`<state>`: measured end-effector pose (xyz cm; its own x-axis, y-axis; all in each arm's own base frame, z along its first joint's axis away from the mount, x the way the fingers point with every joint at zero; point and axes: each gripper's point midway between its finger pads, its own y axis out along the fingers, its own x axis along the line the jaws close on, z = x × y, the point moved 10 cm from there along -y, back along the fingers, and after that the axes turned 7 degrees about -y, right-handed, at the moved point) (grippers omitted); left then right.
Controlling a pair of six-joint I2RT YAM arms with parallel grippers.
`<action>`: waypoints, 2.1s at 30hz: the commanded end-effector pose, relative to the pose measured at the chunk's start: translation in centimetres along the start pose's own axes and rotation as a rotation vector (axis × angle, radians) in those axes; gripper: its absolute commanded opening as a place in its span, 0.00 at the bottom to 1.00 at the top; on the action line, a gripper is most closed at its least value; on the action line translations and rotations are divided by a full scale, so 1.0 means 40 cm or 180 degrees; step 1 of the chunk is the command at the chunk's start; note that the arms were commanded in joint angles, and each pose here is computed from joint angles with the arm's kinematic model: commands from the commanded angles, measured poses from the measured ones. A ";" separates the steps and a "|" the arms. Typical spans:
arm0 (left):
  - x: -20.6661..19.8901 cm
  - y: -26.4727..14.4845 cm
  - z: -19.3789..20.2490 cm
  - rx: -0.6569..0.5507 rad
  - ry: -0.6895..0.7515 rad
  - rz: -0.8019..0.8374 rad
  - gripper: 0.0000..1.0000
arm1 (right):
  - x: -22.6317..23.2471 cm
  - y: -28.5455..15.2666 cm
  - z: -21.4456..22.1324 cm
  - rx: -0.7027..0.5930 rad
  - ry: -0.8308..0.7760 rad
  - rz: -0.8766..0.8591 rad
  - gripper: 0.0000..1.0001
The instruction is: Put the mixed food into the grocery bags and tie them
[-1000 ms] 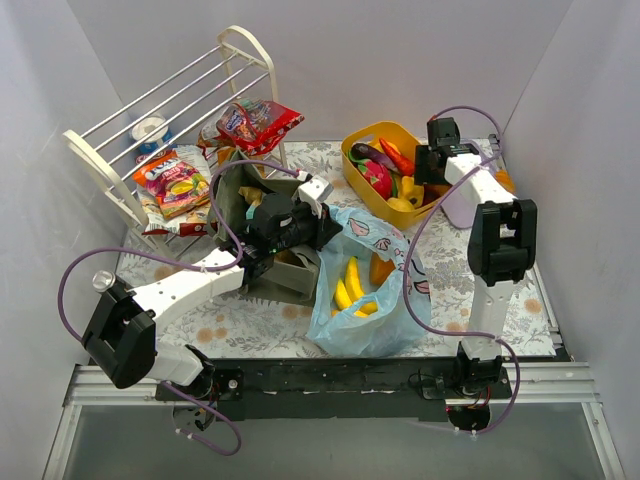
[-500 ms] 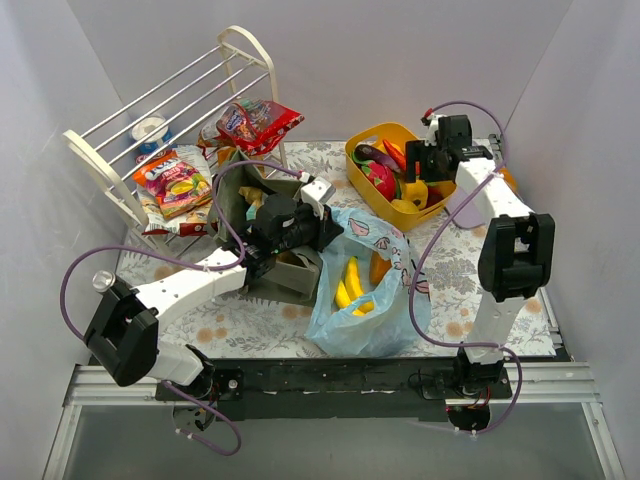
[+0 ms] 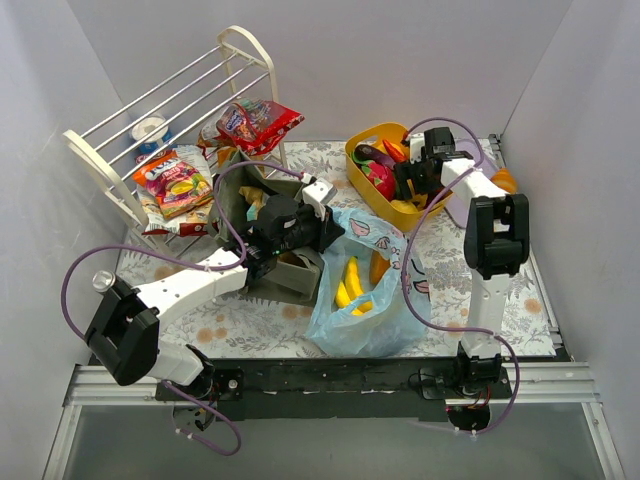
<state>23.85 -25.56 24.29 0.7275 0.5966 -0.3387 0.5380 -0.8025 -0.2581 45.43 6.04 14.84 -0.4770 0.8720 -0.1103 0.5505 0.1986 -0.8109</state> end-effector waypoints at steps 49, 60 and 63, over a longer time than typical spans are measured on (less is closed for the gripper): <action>0.000 -0.013 -0.003 -0.0107 0.0170 -0.0343 0.00 | 0.573 -0.607 0.209 -0.0978 -0.0311 -0.1518 0.71; 0.000 -0.018 -0.011 -0.0137 0.0196 -0.0365 0.00 | 0.503 -0.682 0.060 -0.1323 -0.0452 -0.0948 0.95; -0.003 -0.019 -0.012 -0.0140 0.0194 -0.0339 0.00 | 0.414 -0.642 0.015 -0.1291 -0.0102 -0.0547 0.84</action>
<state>24.07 -25.62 24.12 0.6864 0.6717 -0.2788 0.6170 -0.7407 -0.2658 18.52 17.40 32.29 -0.7433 0.6668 0.0528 0.5347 0.6398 -0.5520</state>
